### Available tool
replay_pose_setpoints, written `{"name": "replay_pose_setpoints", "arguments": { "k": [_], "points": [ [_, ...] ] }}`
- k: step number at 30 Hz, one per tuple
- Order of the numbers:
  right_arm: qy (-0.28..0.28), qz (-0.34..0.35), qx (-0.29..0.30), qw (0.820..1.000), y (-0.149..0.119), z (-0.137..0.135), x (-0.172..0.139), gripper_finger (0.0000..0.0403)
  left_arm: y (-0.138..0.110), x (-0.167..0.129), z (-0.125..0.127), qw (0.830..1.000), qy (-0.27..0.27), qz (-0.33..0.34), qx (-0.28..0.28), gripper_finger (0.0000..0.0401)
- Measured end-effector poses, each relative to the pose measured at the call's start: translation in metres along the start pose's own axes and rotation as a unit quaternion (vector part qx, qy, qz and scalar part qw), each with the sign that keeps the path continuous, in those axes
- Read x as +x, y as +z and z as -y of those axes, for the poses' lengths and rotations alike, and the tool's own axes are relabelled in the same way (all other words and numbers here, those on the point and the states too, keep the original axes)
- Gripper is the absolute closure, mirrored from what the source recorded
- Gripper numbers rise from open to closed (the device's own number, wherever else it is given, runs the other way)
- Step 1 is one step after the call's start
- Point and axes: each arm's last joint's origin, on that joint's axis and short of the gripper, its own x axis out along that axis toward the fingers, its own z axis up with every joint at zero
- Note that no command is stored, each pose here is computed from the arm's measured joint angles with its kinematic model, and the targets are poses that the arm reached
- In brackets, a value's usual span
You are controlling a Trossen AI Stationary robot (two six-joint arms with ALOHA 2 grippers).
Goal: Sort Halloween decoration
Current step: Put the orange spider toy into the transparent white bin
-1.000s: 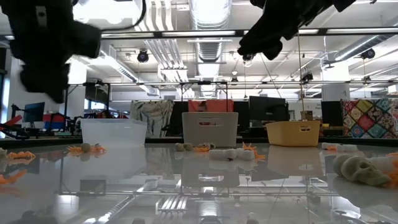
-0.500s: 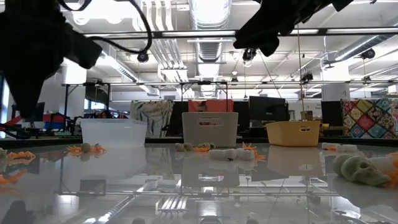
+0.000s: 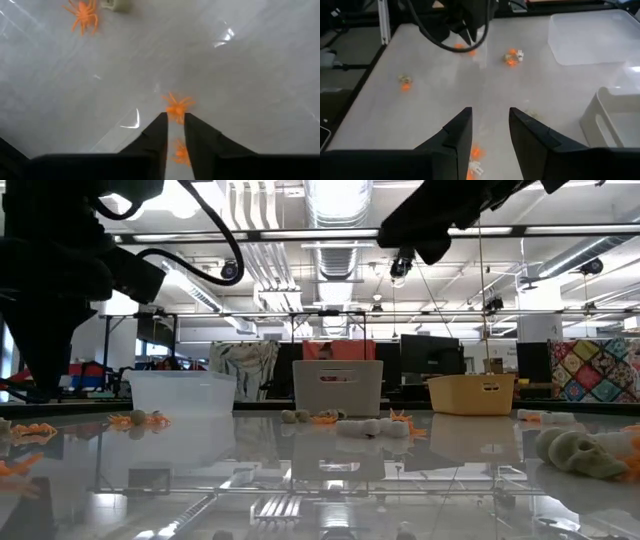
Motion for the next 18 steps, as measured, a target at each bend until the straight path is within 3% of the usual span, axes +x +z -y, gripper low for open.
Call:
{"name": "replay_pose_setpoints", "arguments": {
  "k": [9,18],
  "points": [
    [0.002,0.014,0.002,1.0,0.003,-0.001,0.0,0.0284,0.001,0.001,0.006,0.999,-0.022,0.024,-0.001,0.0229],
    [0.002,0.016,0.008,1.0,0.003,-0.001,0.0,0.0289,-0.002,0.011,0.003,0.999,-0.022,0.022,-0.016,0.0222]
  ]
}}
